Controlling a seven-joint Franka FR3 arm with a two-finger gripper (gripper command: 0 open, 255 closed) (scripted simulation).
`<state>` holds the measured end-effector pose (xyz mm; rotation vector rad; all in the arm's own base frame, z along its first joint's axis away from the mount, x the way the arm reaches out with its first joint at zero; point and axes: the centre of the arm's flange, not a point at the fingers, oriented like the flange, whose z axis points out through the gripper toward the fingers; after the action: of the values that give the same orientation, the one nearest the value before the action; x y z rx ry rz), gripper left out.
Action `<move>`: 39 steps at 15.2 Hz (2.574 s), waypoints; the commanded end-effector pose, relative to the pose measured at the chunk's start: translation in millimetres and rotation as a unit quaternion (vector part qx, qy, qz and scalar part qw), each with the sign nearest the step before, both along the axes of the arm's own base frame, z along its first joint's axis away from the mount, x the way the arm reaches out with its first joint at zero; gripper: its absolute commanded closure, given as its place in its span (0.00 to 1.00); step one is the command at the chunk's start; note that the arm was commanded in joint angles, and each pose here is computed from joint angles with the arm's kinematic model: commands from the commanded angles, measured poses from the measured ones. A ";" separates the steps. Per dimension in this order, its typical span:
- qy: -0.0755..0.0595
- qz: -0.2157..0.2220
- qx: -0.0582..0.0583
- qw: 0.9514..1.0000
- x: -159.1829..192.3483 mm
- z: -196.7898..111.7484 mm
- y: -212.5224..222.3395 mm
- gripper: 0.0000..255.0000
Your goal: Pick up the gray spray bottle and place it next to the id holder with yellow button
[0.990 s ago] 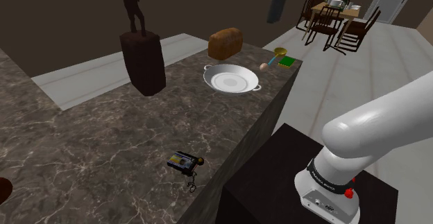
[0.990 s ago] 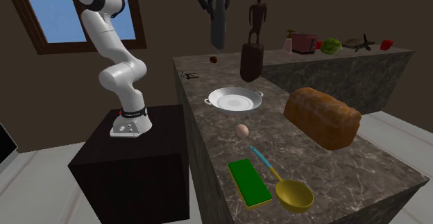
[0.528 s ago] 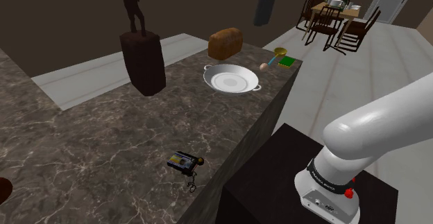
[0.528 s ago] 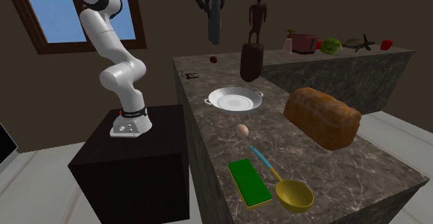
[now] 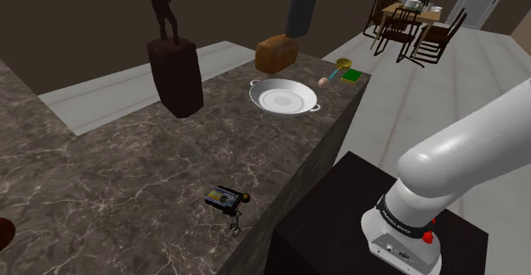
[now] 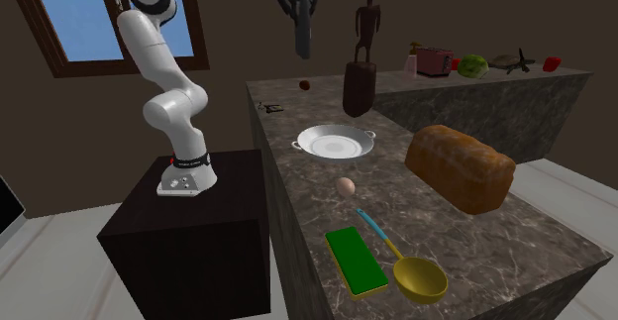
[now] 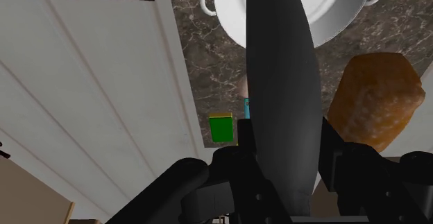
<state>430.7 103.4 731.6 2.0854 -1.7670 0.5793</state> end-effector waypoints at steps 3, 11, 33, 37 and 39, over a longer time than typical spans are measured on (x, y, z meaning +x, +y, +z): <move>0.000 -0.001 0.000 1.000 -2.7 1.9 54.0 1.00; 0.000 -0.001 0.000 1.000 -2.2 2.2 159.6 1.00; 0.000 -0.001 0.000 1.000 -2.2 -108.6 164.0 1.00; 0.000 -0.001 0.000 1.000 -2.2 -129.8 164.0 1.00; 0.000 -0.001 0.000 1.000 -2.2 -140.3 164.0 1.00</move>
<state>428.3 267.4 595.7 2.0831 -1.7690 0.5793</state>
